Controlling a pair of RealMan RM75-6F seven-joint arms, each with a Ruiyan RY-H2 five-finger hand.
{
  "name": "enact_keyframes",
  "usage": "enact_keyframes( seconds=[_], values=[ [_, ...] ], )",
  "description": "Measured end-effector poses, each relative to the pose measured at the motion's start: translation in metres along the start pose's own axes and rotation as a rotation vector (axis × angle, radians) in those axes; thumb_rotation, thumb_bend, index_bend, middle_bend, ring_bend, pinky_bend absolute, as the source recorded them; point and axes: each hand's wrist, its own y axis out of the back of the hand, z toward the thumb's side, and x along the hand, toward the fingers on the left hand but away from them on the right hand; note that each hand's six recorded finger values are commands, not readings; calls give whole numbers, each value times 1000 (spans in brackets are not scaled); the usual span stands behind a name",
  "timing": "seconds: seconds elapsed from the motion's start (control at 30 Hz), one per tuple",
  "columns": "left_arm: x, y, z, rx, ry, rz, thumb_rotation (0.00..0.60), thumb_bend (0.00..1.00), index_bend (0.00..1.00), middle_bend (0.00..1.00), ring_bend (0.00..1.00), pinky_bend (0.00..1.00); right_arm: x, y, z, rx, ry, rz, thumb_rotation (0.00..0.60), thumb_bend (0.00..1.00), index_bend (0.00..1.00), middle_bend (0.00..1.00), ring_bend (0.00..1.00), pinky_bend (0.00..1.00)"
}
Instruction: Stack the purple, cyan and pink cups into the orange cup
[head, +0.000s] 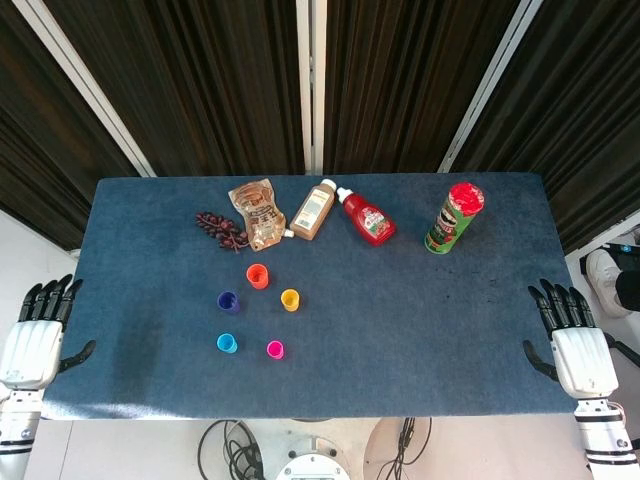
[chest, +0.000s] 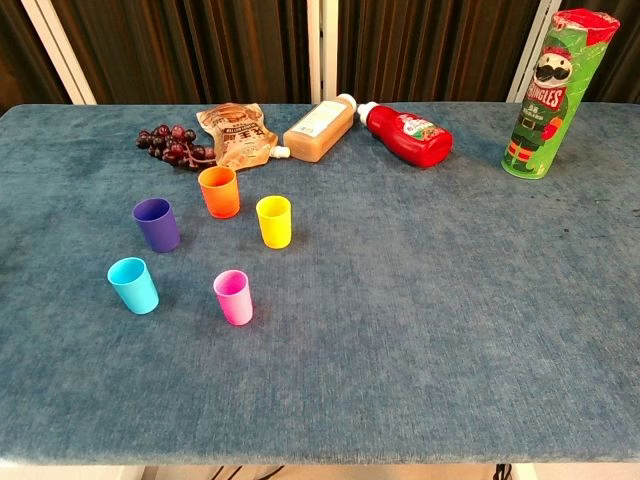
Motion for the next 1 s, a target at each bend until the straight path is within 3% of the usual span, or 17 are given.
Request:
enact_keyframes(
  seconds=[0.67, 1.0],
  values=[
    [-1, 2, 8, -41, -32, -12, 600, 203, 0, 0, 0, 0, -1, -1, -6, -2, -16, 11, 600, 327, 0, 0, 0, 0],
    [32, 6, 53, -62, -188, -85, 600, 205, 2, 0, 0, 3, 2, 2, -8, -3, -14, 7, 600, 364, 0, 0, 0, 0]
  ],
)
